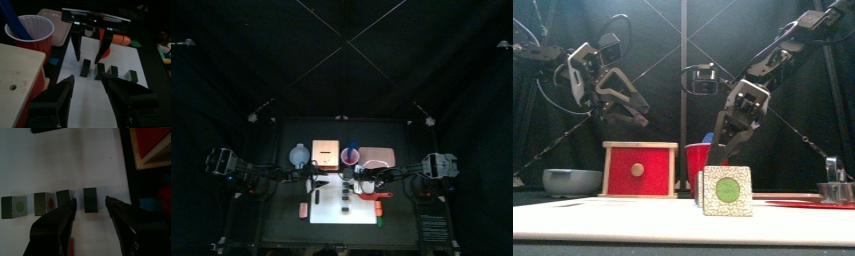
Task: Place sushi on board then cut the sushi with the knife then place the pieces on the plate
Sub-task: Place the 4 sushi pieces on the plate
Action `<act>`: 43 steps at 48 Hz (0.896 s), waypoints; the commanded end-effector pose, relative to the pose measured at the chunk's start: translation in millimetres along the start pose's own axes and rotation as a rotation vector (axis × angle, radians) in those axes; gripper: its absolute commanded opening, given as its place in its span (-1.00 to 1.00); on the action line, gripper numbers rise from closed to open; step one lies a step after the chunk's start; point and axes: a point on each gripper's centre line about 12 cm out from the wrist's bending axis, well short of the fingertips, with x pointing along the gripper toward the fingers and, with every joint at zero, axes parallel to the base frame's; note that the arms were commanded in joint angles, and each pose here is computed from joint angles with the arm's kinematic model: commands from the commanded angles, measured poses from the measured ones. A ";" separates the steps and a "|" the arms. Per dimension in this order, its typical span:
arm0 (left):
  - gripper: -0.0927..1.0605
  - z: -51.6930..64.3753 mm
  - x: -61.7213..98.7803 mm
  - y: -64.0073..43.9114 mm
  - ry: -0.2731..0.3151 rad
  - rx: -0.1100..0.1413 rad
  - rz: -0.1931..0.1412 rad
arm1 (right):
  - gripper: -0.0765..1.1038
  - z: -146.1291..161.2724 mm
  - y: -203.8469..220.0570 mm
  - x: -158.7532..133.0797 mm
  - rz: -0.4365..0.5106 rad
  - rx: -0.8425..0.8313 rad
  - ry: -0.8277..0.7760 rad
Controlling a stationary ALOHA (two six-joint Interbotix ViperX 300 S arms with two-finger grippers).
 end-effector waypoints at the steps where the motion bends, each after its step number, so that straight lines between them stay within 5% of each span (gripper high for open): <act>1: 0.60 8.4 -0.5 -1.7 -0.031 0.000 -0.006 | 0.56 14.9 -0.4 -3.2 -0.001 -0.002 -0.041; 11: 0.60 9.0 -0.3 -1.9 -0.033 -0.002 -0.006 | 0.45 8.8 -2.2 8.0 -0.005 -0.005 -0.009; 22: 0.60 8.4 -0.5 -1.7 -0.031 -0.001 -0.006 | 0.09 8.0 -1.9 10.9 -0.002 -0.005 0.004; 43: 0.60 9.0 -0.3 -1.8 -0.033 -0.004 -0.005 | 0.05 1.8 -24.6 -80.5 0.006 0.053 0.001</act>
